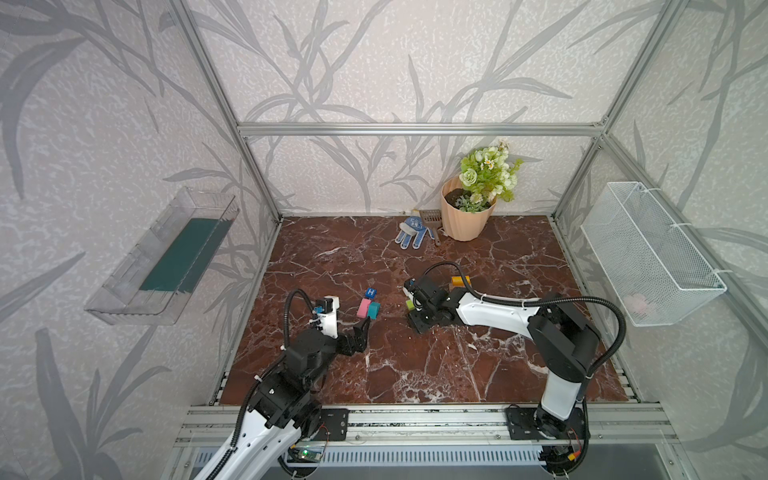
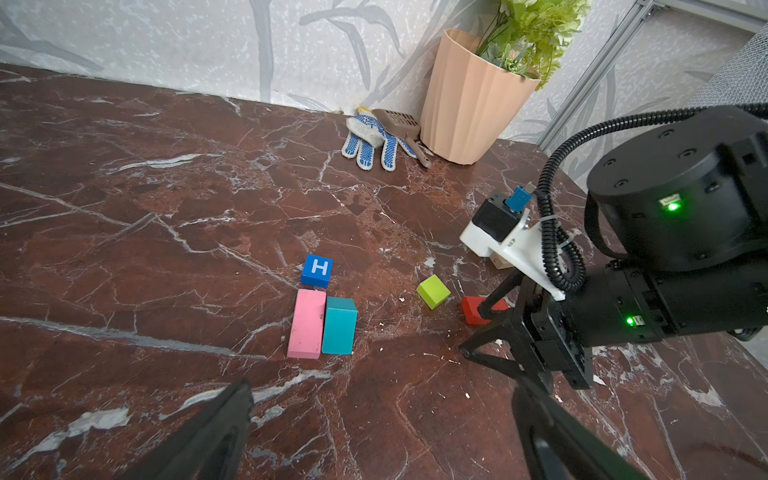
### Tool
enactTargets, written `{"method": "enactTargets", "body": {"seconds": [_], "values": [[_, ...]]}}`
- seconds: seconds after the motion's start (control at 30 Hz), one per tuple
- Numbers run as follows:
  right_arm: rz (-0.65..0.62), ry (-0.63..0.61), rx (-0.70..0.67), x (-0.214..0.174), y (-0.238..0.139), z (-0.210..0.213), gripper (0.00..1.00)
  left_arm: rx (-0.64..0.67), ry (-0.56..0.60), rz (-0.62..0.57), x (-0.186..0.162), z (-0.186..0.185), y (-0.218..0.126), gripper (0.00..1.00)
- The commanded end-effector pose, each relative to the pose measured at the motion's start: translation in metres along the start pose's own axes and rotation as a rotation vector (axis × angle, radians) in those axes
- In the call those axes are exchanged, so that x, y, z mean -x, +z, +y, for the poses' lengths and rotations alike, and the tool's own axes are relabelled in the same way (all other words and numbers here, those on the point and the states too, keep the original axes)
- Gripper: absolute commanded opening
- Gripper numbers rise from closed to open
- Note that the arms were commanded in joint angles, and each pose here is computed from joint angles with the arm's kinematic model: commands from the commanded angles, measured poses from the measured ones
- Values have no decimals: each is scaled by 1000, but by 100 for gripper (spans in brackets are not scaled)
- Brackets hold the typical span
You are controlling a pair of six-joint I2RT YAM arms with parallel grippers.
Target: Build the wood block tower
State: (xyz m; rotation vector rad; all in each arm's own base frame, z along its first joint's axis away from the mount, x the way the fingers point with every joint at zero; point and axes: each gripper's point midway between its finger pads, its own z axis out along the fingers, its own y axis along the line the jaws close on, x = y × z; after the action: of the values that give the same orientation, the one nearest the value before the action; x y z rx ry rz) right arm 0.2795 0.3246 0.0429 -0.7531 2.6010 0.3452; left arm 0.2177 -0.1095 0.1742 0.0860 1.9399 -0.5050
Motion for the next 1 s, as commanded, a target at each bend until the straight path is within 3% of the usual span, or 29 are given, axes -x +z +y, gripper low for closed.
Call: {"method": "enactTargets", "body": {"seconds": [0.0, 0.2, 0.33, 0.97], "values": [[-41, 18, -28, 3, -25, -8, 71, 15, -8, 12, -6, 4, 1, 99], [-48, 89, -119, -24, -32, -35, 79, 8, -7, 11, -6, 3, 0, 99], [-26, 137, -114, -36, -23, -45, 80, 8, -7, 9, -6, 3, 0, 99], [48, 125, -107, -11, 23, -41, 80, 7, -7, 9, -7, 3, 0, 99]]}}
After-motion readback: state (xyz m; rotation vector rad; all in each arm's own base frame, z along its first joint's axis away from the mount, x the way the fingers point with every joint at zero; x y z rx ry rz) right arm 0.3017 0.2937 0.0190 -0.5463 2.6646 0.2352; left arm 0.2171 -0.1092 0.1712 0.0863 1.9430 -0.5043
